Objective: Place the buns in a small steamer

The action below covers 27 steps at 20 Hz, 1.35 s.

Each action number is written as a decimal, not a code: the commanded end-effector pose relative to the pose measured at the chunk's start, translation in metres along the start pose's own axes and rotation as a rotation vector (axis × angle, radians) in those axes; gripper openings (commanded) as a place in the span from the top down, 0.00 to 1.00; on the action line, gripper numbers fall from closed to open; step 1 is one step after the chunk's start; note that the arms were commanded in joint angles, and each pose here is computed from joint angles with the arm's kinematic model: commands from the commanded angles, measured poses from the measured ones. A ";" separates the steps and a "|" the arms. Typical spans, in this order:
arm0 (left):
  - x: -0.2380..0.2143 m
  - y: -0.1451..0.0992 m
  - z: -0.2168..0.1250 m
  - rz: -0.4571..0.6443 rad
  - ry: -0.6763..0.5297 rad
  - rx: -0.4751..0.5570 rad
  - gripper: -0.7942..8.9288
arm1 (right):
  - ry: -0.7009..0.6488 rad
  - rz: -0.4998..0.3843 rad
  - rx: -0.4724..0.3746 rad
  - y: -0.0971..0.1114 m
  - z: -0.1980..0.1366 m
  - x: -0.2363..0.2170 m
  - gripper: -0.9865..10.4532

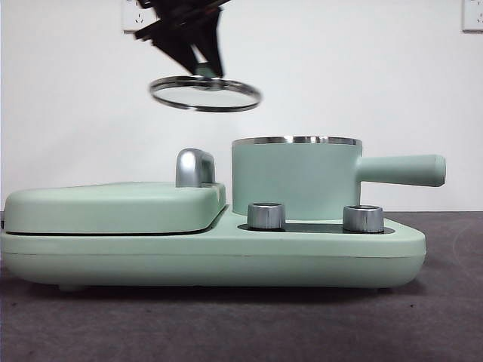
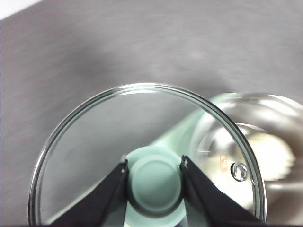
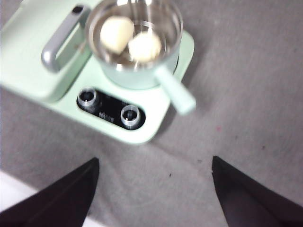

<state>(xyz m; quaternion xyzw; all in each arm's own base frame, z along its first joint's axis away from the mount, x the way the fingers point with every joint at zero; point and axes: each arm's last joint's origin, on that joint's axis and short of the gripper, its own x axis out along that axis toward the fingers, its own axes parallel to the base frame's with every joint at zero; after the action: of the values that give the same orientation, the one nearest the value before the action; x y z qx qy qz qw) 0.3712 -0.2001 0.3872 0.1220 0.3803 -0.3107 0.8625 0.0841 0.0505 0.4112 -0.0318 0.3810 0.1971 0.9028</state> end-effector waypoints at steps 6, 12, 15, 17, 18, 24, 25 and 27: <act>0.003 -0.067 0.009 -0.109 -0.016 0.132 0.90 | -0.275 0.166 0.017 -0.014 -0.092 -0.005 0.58; 0.004 -0.101 0.009 -0.164 -0.024 0.257 0.90 | -0.330 0.255 -0.013 -0.014 -0.109 0.002 0.58; 0.005 -0.107 0.008 -0.173 -0.026 0.280 0.90 | -0.384 0.311 -0.040 -0.012 -0.104 0.000 0.58; 0.008 -0.108 0.008 -0.176 -0.024 0.290 0.90 | -0.412 0.344 -0.048 -0.011 -0.101 -0.002 0.58; 0.011 -0.108 0.008 -0.176 -0.020 0.290 0.90 | -0.418 0.345 -0.048 -0.011 -0.100 -0.002 0.58; 0.036 -0.109 0.007 -0.178 -0.003 0.307 0.90 | -0.416 0.344 -0.047 -0.011 -0.101 -0.002 0.58; 0.039 -0.108 0.007 -0.176 -0.009 0.306 0.90 | -0.415 0.344 -0.046 -0.011 -0.101 -0.002 0.58; 0.045 -0.108 0.008 -0.176 -0.012 0.306 0.90 | -0.415 0.344 -0.046 -0.011 -0.101 -0.002 0.58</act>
<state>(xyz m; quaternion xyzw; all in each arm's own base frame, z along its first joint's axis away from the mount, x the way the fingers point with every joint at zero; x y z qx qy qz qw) 0.3290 -0.3019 0.3565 0.2136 0.3570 -0.4321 0.8001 0.0198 0.0194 0.3372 0.0558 0.1922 0.3524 0.9142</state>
